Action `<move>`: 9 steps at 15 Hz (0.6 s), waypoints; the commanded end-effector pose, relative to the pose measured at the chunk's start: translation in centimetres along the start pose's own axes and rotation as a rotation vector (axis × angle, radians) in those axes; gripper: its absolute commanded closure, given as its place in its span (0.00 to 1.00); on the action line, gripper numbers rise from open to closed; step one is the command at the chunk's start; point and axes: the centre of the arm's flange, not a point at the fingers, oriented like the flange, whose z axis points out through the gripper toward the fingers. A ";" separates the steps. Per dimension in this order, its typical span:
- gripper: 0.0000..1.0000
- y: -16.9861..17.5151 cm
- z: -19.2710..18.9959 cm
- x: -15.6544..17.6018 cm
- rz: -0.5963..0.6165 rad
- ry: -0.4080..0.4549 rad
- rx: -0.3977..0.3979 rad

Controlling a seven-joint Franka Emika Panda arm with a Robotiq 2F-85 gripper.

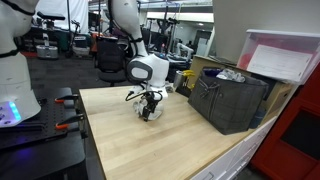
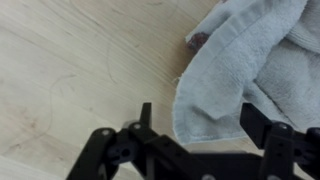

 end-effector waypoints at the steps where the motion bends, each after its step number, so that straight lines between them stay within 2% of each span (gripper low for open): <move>1: 0.42 -0.1 -0.3 -0.1 -0.045 -0.011 0.065; 7: 0.88 -1.1 -0.8 -1.8 -0.095 -0.030 0.123; 9: 0.99 -1.4 -1.1 -2.1 -0.105 -0.031 0.134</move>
